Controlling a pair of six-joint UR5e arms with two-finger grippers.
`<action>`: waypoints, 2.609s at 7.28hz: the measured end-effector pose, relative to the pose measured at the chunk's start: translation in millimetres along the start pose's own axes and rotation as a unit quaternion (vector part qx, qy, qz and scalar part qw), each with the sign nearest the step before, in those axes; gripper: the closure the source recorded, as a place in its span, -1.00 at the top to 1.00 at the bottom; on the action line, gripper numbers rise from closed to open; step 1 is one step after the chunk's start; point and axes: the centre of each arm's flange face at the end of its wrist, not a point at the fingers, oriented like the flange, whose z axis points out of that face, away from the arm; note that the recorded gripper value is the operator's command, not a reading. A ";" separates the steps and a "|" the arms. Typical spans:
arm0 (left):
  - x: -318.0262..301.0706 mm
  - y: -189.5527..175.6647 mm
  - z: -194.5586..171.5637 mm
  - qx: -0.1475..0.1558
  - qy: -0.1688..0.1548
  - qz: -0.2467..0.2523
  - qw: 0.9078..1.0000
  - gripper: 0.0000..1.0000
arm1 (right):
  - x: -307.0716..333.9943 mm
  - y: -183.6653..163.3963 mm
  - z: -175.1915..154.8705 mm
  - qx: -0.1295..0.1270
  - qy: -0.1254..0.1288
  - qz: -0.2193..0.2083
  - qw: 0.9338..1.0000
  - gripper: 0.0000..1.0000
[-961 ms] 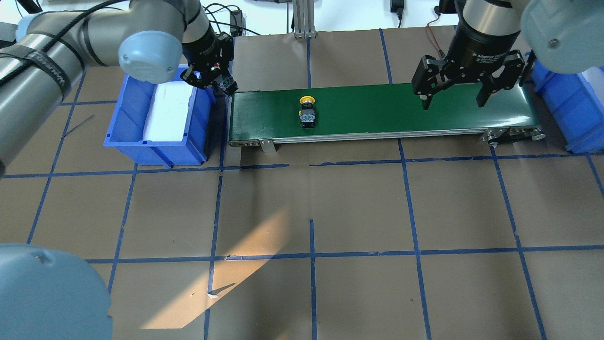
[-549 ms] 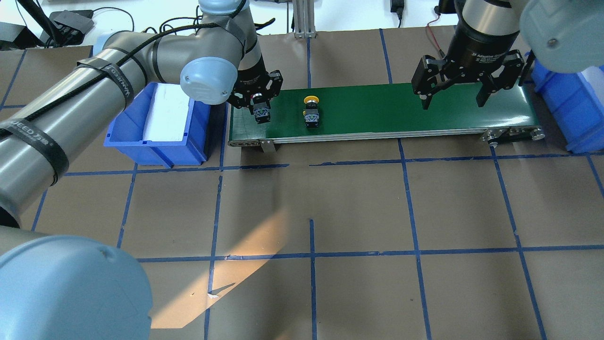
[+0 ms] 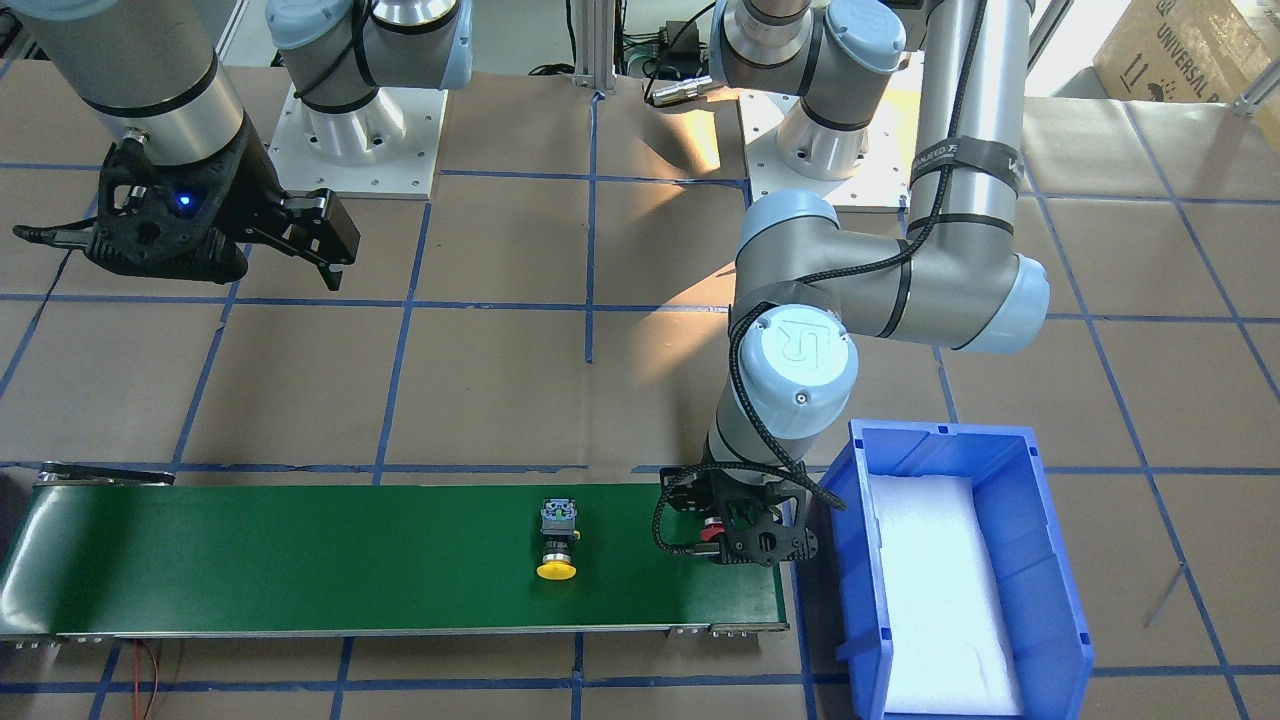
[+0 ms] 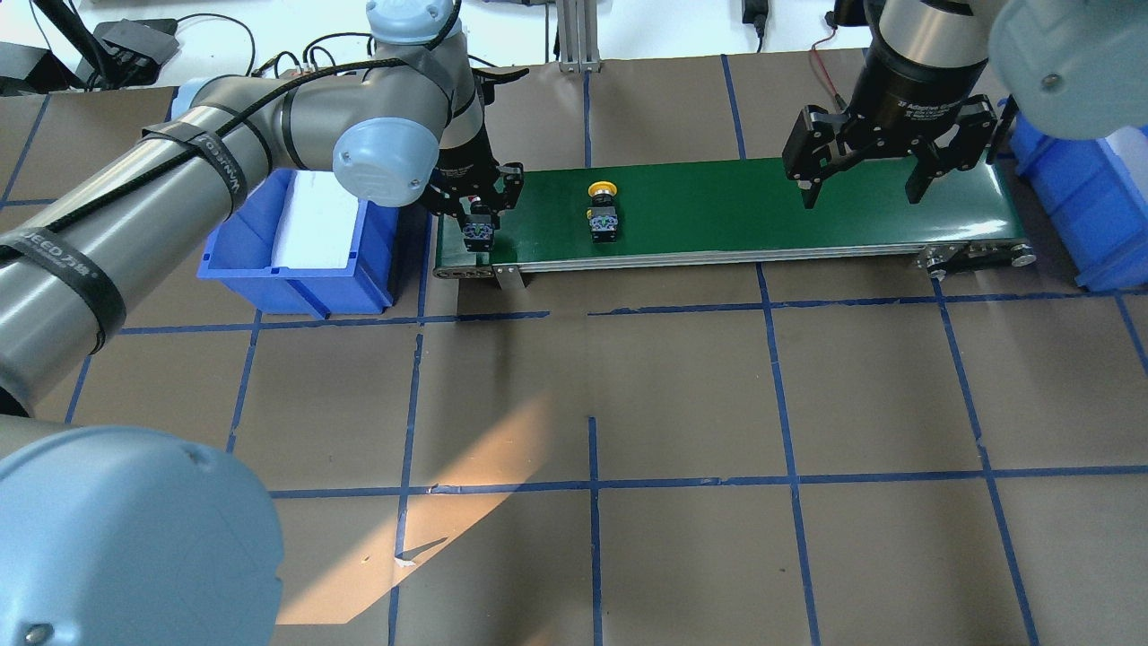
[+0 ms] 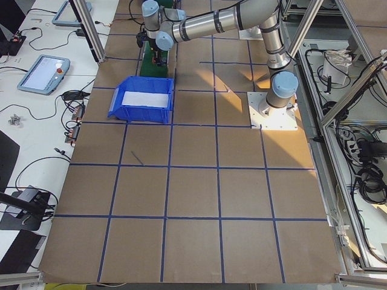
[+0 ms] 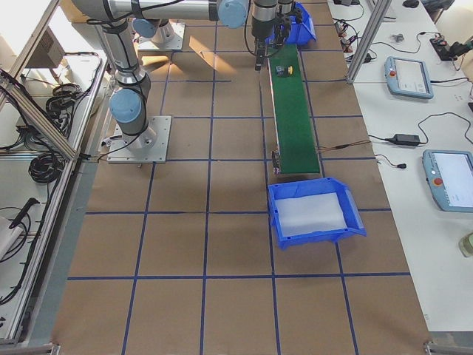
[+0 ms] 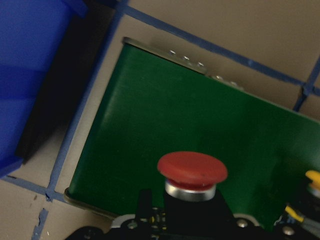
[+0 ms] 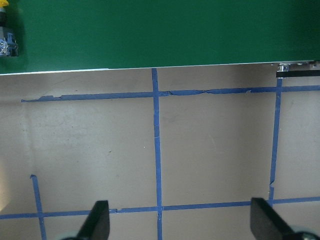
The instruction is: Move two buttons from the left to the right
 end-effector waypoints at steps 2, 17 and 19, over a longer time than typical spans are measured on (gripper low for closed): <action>-6.3 -4.4 4.8 -0.003 0.000 0.004 1.000 -0.71 | 0.0 0.0 0.0 0.000 0.000 0.000 1.000 1.00; -57.0 121.3 -148.9 0.022 -0.021 0.003 1.000 1.00 | 0.0 0.3 1.1 -0.002 0.000 0.000 1.000 1.00; -87.9 156.9 -183.0 0.032 -0.010 0.027 0.999 1.00 | -0.1 0.4 1.3 -0.002 0.000 0.000 1.000 1.00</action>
